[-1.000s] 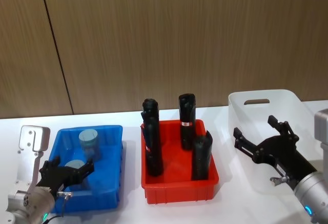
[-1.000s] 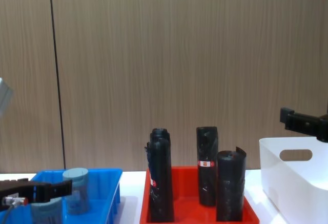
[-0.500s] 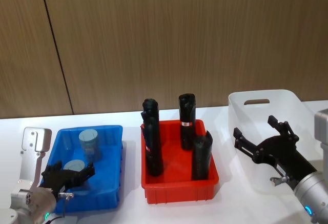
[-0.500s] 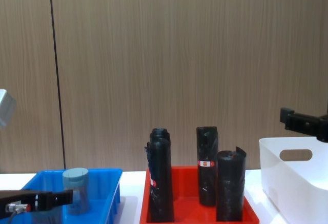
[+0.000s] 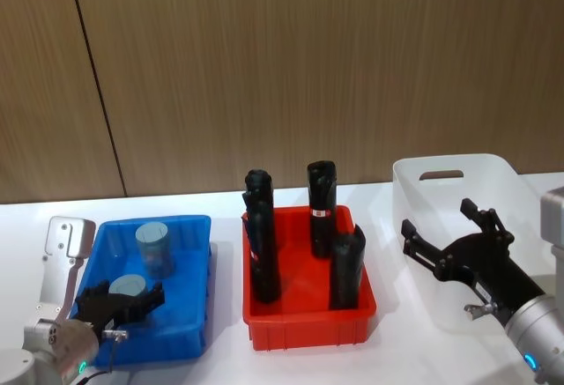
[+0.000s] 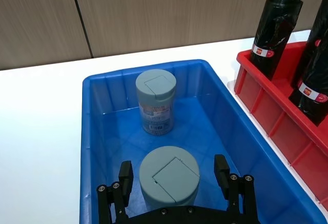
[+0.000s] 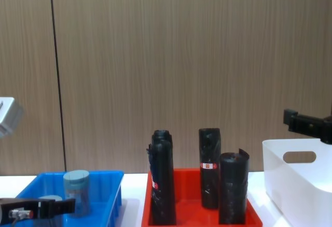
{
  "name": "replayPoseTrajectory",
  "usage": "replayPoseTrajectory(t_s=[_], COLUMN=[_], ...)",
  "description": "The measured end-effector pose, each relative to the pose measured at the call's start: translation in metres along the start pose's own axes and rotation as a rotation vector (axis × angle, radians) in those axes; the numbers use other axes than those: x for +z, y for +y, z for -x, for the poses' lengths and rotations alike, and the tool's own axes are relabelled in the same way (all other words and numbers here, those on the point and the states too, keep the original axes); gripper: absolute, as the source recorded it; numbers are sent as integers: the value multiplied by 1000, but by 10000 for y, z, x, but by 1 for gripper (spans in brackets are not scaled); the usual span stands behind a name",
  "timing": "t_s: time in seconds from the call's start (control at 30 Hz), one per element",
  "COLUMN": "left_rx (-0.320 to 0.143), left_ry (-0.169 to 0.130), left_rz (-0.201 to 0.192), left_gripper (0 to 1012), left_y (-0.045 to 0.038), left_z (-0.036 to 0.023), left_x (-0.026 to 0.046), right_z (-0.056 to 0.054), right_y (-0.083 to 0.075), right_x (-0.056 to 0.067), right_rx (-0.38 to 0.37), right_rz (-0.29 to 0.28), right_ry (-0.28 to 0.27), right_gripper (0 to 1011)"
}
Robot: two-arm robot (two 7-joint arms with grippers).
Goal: Pick the cotton swabs from the blue box and place them into the white box.
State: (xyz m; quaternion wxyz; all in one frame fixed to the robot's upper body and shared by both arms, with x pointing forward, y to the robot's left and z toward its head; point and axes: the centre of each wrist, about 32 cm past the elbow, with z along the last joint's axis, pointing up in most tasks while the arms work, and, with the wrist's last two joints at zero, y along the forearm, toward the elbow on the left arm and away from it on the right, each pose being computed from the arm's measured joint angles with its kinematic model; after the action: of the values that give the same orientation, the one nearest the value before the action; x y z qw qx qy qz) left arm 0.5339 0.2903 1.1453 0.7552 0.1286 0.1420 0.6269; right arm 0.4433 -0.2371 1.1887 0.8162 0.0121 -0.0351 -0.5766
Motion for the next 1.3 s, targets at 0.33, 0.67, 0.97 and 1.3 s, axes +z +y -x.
replayPoseTrajectory(t_s=[0.33, 0.67, 0.97, 1.3], left_rx=[-5, -13, -22, -72], left_ry=[4, 7, -30, -119], left_rz=[-27, -24, 33, 147], left_gripper=[927, 671, 669, 669], left_y=[-52, -70, -46, 41], left_z=[-26, -45, -40, -26], left_x=[-7, -15, 8, 113], right_z=[0, 0, 0, 0], right_y=[0, 0, 0, 0], right_x=[0, 0, 0, 0], right_rx=[0, 0, 0, 0], right_rz=[0, 0, 0, 0], right_ry=[0, 0, 0, 0], right_gripper=[1001, 1002, 1001, 1002])
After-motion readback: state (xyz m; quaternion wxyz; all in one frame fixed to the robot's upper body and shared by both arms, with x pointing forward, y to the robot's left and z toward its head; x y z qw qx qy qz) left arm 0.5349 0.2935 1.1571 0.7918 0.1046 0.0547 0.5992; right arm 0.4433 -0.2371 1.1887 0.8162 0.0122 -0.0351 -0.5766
